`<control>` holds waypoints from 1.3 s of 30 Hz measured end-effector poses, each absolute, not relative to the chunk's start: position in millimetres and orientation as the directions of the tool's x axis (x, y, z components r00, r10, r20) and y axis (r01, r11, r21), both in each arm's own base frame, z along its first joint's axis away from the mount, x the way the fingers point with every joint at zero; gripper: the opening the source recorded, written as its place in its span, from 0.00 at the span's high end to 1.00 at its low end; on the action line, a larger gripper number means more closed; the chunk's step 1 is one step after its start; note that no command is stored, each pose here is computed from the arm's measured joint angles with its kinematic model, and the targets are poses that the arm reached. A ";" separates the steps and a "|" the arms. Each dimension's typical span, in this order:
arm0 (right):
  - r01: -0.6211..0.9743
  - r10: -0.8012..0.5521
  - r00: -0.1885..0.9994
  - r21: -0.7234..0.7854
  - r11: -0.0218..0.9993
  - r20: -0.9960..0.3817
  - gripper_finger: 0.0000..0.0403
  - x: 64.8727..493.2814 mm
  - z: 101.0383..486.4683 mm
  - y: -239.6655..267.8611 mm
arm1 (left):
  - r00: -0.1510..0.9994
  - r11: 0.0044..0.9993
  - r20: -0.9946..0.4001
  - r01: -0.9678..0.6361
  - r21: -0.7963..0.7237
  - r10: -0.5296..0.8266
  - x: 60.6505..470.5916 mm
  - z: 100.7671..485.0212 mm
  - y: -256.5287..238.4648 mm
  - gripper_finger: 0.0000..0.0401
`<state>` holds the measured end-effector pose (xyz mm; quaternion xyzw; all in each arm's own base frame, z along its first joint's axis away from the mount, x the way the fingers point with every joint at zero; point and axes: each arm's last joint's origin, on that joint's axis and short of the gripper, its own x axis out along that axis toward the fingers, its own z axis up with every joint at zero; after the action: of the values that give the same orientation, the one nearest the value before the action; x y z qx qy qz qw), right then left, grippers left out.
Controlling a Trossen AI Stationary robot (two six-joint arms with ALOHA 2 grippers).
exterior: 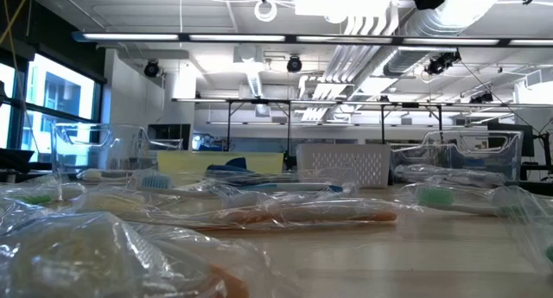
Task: Pick & Place Toothbrushes
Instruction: Put the green toothbrush into the white bin
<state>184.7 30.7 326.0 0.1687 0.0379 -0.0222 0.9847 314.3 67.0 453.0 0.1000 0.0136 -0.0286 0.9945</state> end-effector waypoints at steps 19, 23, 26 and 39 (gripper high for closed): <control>0.148 -0.164 0.985 0.245 0.958 0.044 0.90 202.1 332.9 27.0 | 0.995 0.975 0.070 0.053 0.216 -0.069 314.2 463.2 66.5 0.96; 0.180 -0.196 0.980 0.243 0.953 0.042 0.73 214.5 327.2 22.3 | 0.996 0.976 0.064 0.054 0.211 -0.069 314.2 462.6 66.5 0.96; 0.201 -0.232 0.966 0.235 0.951 0.112 0.61 218.6 332.3 18.5 | 0.997 0.977 0.040 0.059 0.204 -0.069 314.4 460.2 66.5 0.96; 0.246 -0.270 0.946 0.147 0.958 0.178 0.54 234.9 330.4 7.3 | 0.992 0.984 -0.047 0.123 0.132 -0.118 344.4 434.1 54.2 0.96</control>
<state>234.9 7.3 330.4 0.0616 -0.0988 -0.1312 0.9845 344.4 54.2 434.1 0.0674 0.0193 -0.0605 0.9957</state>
